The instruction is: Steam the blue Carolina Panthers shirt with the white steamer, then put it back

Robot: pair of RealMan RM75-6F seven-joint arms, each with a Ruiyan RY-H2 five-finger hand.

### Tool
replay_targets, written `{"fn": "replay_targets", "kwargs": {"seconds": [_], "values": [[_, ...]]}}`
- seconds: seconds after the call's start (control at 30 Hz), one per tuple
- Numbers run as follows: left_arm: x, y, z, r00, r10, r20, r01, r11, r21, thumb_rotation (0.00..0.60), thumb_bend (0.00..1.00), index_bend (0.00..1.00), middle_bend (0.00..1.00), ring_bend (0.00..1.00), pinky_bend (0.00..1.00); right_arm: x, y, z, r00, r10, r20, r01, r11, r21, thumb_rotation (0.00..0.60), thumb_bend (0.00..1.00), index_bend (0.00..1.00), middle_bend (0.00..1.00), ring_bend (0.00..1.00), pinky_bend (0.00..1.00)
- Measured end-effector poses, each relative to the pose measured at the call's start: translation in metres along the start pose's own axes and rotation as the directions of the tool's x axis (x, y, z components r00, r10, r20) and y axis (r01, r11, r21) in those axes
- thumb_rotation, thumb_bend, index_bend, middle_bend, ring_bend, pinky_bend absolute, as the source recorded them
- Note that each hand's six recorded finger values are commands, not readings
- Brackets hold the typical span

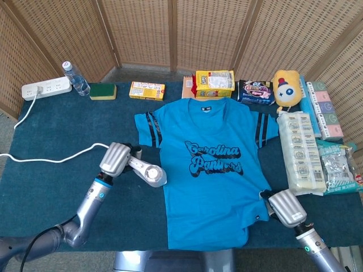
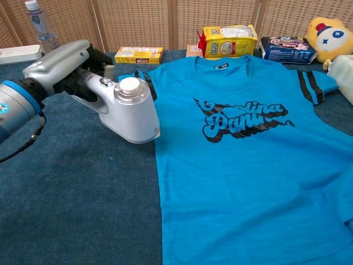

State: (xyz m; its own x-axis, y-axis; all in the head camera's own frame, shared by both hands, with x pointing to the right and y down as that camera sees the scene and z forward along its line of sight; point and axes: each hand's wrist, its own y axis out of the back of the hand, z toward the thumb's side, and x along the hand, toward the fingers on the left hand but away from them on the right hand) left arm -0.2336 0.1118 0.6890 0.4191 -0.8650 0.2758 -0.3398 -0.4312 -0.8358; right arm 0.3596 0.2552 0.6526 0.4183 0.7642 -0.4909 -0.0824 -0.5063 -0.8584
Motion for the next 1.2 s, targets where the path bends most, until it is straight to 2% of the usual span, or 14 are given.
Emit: {"fn": "replay_targets", "kwargs": {"seconds": [0.17, 0.33, 0.83, 1.2], "values": [[-0.005, 0.01, -0.029, 0.998, 0.017, -0.067, -0.017, 1.0, 0.008, 0.6, 0.39, 0.68, 0.76, 0.68, 0.74, -0.001, -0.004, 0.001, 0.999, 0.031, 0.009, -0.031, 0.999, 0.018, 0.6, 0.46, 0.28, 0.34, 0.38, 0.46], [-0.008, 0.015, -0.049, 0.994, 0.027, -0.108, -0.025, 1.0, 0.019, 0.6, 0.38, 0.68, 0.76, 0.68, 0.74, -0.001, -0.005, 0.001, 0.998, 0.061, 0.02, -0.062, 0.997, 0.035, 0.6, 0.4, 0.17, 0.25, 0.26, 0.35], [-0.007, 0.013, -0.09, 0.979, 0.03, -0.204, -0.019, 0.998, 0.058, 0.6, 0.38, 0.68, 0.76, 0.68, 0.74, 0.0, 0.001, 0.001, 0.995, 0.088, 0.051, -0.09, 0.994, 0.056, 0.6, 0.39, 0.09, 0.22, 0.21, 0.3], [0.01, -0.001, -0.089, 0.974, 0.028, -0.227, -0.018, 0.999, 0.047, 0.6, 0.38, 0.68, 0.76, 0.68, 0.74, 0.005, 0.008, -0.004, 0.993, 0.089, 0.074, -0.093, 0.994, 0.062, 0.6, 0.39, 0.09, 0.21, 0.21, 0.3]]}}
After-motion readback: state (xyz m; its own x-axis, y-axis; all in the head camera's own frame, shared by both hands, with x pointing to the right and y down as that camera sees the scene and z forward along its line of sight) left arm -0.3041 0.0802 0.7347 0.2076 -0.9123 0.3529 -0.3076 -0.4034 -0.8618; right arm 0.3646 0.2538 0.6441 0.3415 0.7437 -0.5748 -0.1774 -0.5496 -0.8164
